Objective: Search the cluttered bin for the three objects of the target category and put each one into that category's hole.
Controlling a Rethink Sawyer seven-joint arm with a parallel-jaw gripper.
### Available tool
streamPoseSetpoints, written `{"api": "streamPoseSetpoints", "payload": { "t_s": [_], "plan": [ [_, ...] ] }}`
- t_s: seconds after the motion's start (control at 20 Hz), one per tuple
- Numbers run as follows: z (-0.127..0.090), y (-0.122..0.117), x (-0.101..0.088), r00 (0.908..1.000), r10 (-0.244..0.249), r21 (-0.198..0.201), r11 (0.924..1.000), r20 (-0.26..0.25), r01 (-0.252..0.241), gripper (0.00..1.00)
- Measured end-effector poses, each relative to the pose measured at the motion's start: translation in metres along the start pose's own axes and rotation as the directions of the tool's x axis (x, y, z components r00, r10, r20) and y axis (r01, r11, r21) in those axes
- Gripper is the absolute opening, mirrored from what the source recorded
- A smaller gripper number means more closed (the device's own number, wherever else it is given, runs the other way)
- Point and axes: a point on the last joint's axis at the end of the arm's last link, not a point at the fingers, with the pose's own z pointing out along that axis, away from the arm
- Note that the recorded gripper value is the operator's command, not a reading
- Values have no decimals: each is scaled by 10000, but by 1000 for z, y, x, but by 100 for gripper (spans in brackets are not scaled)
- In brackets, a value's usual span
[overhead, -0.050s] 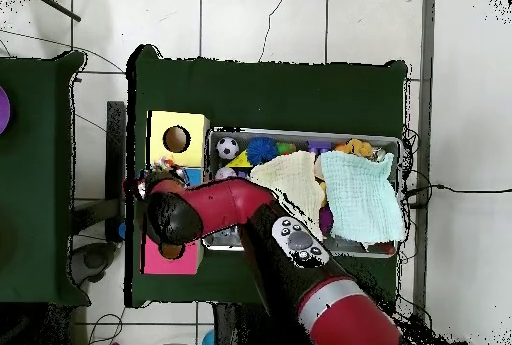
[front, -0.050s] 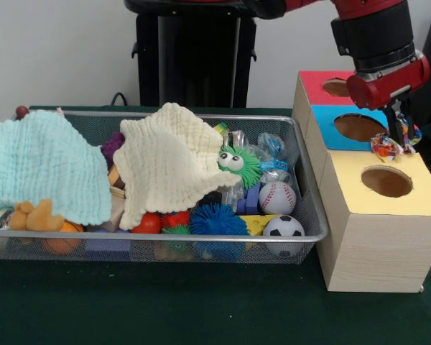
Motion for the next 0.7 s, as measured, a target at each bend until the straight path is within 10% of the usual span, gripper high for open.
{"api": "streamPoseSetpoints", "payload": {
  "t_s": [0.7],
  "plan": [
    [-9,-17,-1,9935,-795,1672,9838,813,650,0]
  ]
}}
